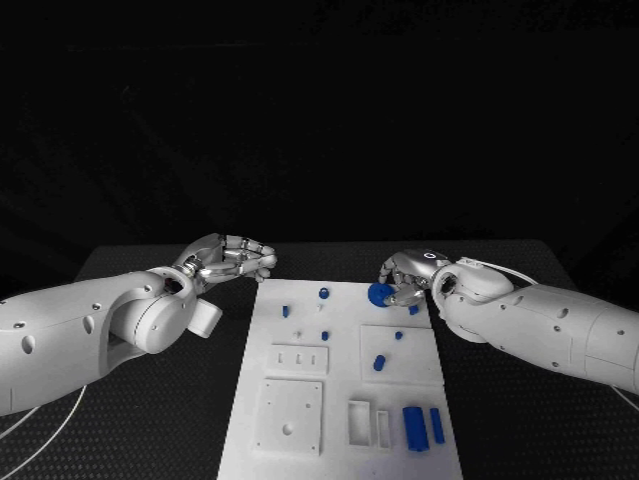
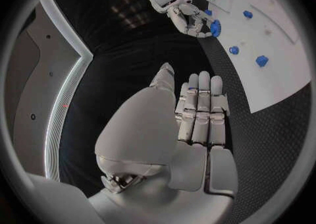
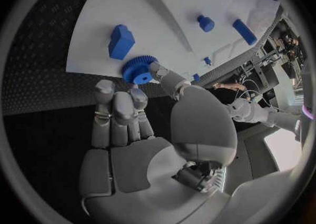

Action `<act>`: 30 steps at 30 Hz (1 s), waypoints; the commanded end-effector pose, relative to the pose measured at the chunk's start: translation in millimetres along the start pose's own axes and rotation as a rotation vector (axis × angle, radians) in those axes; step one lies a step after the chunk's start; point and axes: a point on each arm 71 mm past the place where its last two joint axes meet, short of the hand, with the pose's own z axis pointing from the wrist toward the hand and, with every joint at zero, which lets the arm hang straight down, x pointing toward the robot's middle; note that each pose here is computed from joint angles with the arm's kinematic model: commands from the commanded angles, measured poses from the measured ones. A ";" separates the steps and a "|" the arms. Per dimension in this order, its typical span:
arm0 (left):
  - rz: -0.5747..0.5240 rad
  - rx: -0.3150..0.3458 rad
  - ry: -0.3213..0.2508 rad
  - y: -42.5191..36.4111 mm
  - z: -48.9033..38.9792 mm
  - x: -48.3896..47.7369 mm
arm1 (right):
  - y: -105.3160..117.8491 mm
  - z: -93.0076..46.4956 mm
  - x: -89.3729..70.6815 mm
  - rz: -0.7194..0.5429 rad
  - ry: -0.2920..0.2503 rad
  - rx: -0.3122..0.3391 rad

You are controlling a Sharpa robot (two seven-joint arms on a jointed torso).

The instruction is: Assemble the parts on the task board

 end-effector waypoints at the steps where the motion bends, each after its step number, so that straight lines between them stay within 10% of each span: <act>1: -0.005 0.009 0.020 -1.7 0.2 2.8 | -0.9 -0.4 3.1 -0.004 0.028 -0.003; 30: -0.005 0.005 0.021 -1.4 -1.1 2.5 | -5.0 -0.2 22.2 -0.036 0.158 0.018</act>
